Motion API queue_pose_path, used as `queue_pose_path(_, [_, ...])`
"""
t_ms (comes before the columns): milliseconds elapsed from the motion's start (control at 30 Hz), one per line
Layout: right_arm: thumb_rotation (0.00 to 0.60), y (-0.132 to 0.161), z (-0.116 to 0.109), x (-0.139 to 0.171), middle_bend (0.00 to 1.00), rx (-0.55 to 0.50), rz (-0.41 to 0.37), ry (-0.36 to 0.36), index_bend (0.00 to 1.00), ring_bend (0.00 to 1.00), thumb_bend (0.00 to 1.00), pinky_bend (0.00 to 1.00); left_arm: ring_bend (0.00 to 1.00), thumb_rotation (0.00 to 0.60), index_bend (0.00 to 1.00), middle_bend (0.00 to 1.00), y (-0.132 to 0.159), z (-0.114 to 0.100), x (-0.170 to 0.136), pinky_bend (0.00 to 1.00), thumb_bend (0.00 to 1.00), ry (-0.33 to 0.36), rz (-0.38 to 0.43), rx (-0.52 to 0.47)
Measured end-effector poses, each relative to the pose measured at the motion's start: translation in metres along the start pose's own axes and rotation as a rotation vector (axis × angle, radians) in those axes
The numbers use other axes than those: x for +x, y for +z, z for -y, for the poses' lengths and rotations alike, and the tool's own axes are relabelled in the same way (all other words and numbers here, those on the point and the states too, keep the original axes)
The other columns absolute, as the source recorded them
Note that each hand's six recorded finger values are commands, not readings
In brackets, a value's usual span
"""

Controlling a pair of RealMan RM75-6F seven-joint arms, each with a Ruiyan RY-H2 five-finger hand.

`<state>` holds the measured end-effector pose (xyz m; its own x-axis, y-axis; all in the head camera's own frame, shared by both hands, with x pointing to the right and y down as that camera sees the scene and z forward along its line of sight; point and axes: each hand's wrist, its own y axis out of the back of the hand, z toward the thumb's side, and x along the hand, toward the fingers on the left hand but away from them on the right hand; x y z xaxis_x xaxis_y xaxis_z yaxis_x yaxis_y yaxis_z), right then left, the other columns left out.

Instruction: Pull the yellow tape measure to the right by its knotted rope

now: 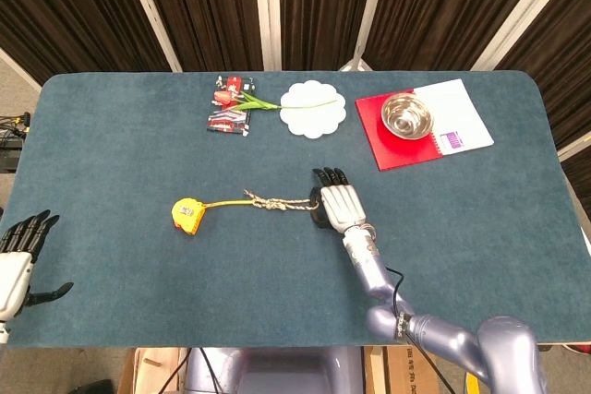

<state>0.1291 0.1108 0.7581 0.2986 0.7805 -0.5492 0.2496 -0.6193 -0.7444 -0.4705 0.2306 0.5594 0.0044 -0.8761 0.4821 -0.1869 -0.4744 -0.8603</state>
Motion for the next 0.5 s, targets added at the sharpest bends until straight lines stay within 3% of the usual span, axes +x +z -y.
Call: queue_pose_path(500, [0.600,0.012,-0.006,0.005,0.13,-0.053,-0.025,-0.007,0.61,0.00,0.45,0.00,0.00,0.600,0.00,0.00,-0.002,-0.001,-0.001,0.00,0.00,0.001,-0.006,-0.001])
